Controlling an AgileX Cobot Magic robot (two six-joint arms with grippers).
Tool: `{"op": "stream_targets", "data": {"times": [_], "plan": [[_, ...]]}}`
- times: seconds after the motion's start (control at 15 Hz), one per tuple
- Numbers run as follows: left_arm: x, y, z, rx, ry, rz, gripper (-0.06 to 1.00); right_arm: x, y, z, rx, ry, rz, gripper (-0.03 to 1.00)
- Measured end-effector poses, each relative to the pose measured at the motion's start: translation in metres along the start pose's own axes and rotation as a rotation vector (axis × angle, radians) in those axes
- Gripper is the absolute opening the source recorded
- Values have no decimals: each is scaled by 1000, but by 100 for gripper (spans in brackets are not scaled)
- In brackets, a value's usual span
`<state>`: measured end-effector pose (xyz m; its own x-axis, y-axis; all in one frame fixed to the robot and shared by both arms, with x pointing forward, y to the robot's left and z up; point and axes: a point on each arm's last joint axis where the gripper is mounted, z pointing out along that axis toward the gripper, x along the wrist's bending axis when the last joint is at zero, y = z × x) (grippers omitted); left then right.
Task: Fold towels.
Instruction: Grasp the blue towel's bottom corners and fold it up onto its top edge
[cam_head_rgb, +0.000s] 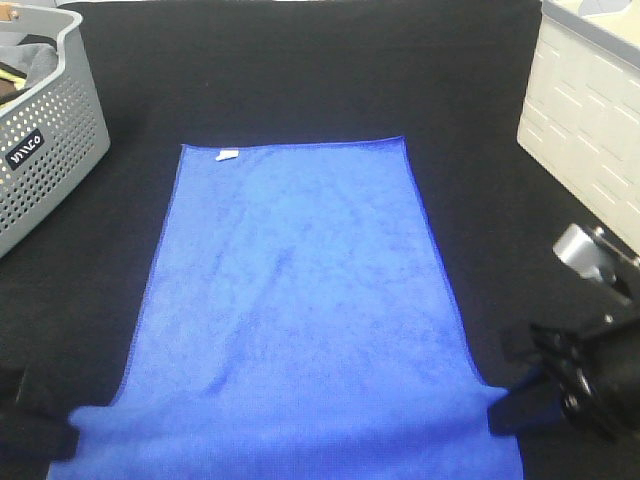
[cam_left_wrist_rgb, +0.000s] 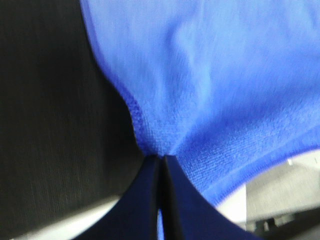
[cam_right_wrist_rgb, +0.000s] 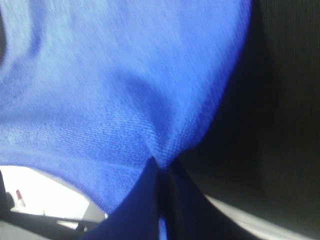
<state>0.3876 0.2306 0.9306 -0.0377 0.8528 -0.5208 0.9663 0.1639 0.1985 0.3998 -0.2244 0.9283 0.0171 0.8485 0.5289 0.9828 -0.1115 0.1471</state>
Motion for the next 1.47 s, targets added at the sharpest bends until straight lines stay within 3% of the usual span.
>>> {"op": "stream_targets", "data": {"times": [0.07,0.13,0.27,0.6,0.87,1.13,1.47], "plan": [[-10,24,-8,-107,-2,36,0,10,30,-1,-33,1,-44,0],[-10,24,-8,-107,-2,36,0,10,30,-1,-33,1,-44,0],[-20,49,-12,-182,3,67,0,22,65,1,-57,10,-76,0],[-37,133,8,-239,64,175,0,50,163,12,-113,19,-165,0],[-51,215,36,-301,67,231,0,61,243,33,-175,-17,-214,0],[-37,288,54,-387,66,210,0,64,305,52,-262,-77,-275,0],[-24,338,103,-425,63,243,0,34,344,88,-332,-111,-264,0]]}}
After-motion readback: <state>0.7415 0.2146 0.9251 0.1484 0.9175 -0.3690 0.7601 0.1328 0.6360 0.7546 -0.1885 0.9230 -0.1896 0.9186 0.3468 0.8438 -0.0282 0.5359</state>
